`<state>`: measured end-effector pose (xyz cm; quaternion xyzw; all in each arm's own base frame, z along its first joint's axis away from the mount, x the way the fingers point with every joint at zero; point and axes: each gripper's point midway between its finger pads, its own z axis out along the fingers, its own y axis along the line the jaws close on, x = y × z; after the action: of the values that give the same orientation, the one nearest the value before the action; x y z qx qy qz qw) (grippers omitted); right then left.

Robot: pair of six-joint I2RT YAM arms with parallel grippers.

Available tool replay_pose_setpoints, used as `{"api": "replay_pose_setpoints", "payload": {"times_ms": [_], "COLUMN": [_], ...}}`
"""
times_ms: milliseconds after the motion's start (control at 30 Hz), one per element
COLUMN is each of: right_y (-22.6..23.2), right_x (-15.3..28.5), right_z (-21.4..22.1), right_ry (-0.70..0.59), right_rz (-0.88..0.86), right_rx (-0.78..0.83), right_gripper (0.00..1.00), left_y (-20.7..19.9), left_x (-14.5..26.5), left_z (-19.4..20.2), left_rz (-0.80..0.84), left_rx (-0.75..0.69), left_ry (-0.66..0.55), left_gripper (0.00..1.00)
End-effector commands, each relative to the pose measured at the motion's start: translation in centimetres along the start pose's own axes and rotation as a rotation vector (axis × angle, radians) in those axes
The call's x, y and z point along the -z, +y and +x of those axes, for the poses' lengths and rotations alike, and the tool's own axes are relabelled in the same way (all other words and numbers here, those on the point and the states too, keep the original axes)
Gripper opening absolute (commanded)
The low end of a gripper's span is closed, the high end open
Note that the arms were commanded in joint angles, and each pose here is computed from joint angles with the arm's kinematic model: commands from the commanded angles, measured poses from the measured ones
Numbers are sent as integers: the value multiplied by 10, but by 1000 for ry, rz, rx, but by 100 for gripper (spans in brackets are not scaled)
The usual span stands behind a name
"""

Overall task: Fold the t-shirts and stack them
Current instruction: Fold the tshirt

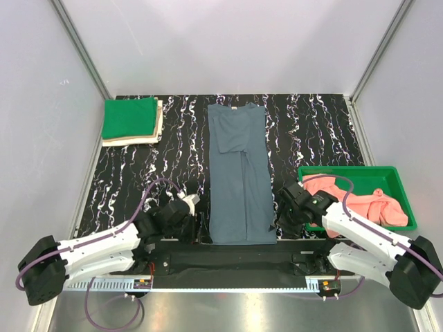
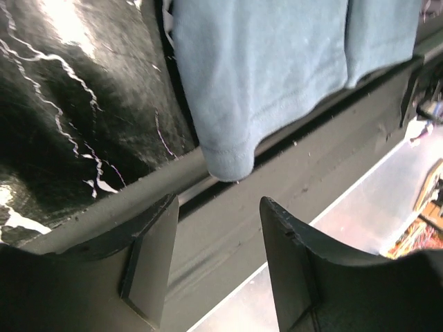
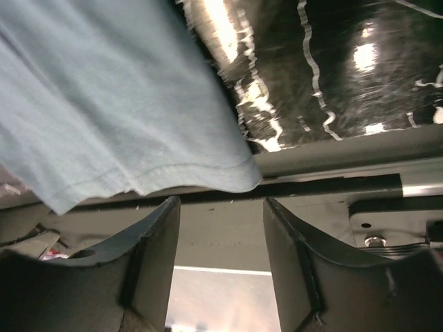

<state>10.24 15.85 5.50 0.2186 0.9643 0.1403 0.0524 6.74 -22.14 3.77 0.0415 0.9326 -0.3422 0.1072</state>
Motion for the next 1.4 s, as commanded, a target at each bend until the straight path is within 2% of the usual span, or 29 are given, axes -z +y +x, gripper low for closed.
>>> {"api": "replay_pose_setpoints", "payload": {"times_ms": [0,267,500,633,833,933,967,1000,1200,1367], "right_y": [-4,-10,-7,-5,-4,-4,-3,-3,11,36], "right_x": [-6,-24,-30,-33,-37,-38,-36,-35,-19,-3], "right_z": [-5,1,0,-1,-1,-1,-2,-2,-11,-37], "right_ry": [-46,-20,-21,-18,-11,-12,-18,-21,-66,-157], "right_rz": [11,-4,-10,-11,1,-2,-11,-15,-76,-88], "right_rx": [-82,-101,-114,-111,-109,-108,-106,-104,-45,112], "right_gripper": [59,55,50,47,43,25,11,2,0,0], "left_y": [-4,-8,-6,-7,-6,-7,-8,-9,-30,-45], "left_x": [-6,-8,-18,-22,-25,-26,-27,-27,-19,-12], "left_z": [-16,-25,-22,-21,-20,-18,-18,-18,-33,-57], "left_rz": [2,17,6,7,5,8,11,12,31,45], "left_rx": [23,37,52,47,34,27,25,27,27,43], "left_ry": [-82,-130,-98,-93,-81,-67,-62,-59,-85,-99], "left_gripper": [56,57,55,49,32,17,11,0,0,0]}}
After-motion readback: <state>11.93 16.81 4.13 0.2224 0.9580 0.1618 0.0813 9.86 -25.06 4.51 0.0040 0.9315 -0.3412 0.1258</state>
